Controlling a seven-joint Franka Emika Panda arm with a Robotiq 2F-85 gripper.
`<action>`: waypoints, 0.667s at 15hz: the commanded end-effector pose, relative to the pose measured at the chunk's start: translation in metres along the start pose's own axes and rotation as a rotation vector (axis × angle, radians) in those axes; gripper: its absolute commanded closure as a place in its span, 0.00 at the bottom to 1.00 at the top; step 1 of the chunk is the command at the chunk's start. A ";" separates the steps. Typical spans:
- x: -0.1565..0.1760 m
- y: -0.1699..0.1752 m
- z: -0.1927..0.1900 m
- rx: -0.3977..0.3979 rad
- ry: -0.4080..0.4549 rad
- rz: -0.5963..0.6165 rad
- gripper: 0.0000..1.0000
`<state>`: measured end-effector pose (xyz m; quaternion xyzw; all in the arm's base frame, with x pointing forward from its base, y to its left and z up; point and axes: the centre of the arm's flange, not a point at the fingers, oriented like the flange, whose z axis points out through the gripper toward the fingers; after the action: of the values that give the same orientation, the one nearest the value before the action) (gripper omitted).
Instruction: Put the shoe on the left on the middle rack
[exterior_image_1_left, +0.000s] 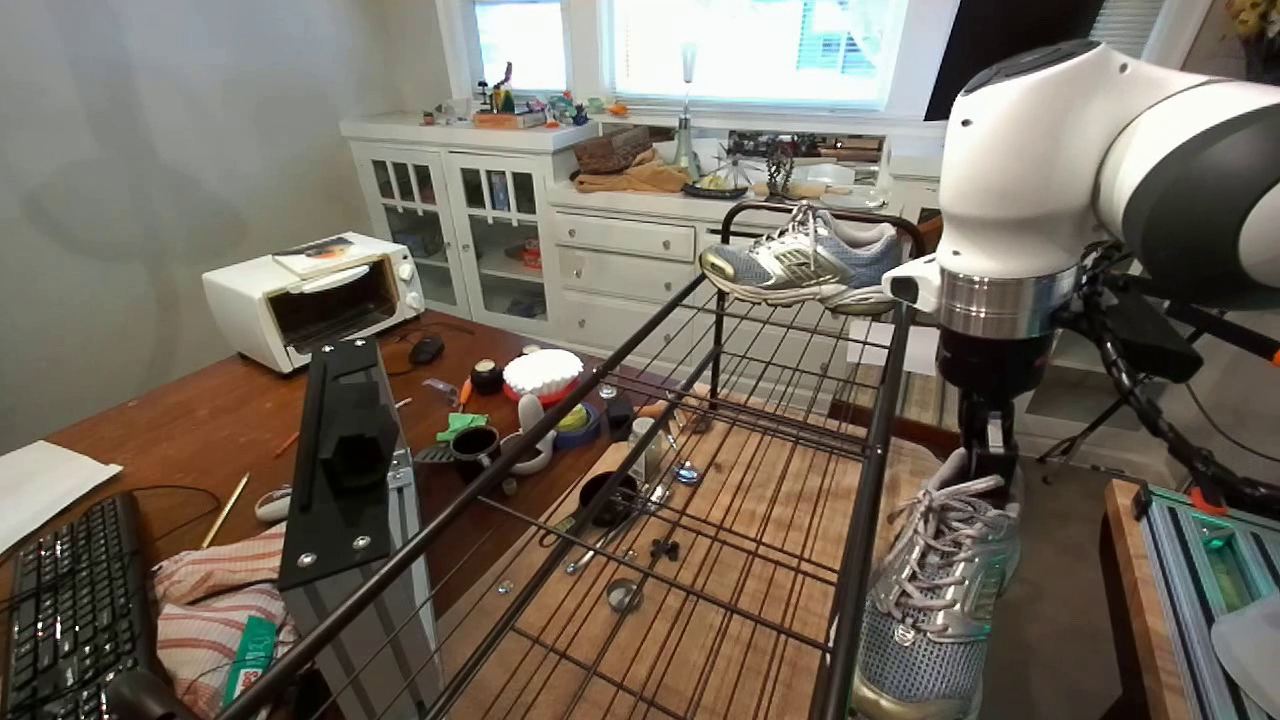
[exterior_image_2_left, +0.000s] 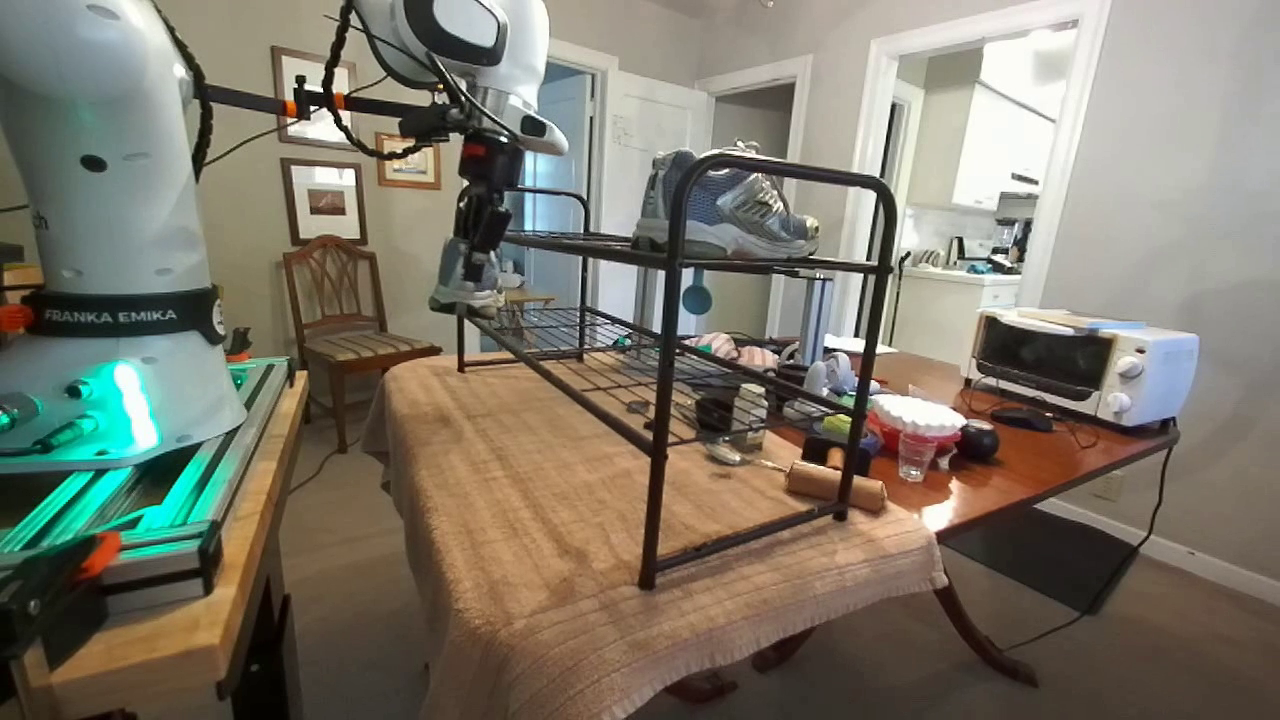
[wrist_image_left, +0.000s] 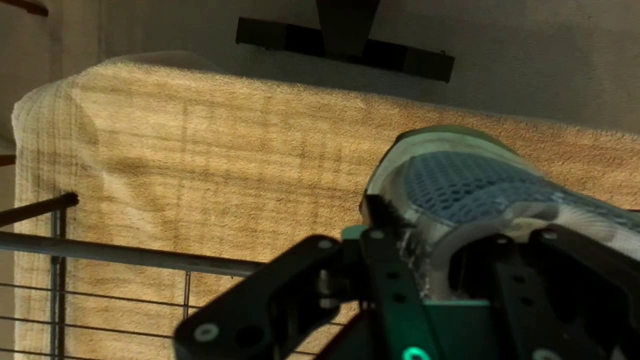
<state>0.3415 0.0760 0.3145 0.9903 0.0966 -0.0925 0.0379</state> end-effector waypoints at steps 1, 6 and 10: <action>-0.044 -0.001 0.033 0.009 -0.021 0.087 0.97; -0.045 0.006 0.033 0.009 -0.035 0.225 0.97; -0.045 0.013 0.032 0.028 -0.047 0.331 0.97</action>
<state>0.3419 0.0646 0.3059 0.9928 -0.0296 -0.1054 0.0479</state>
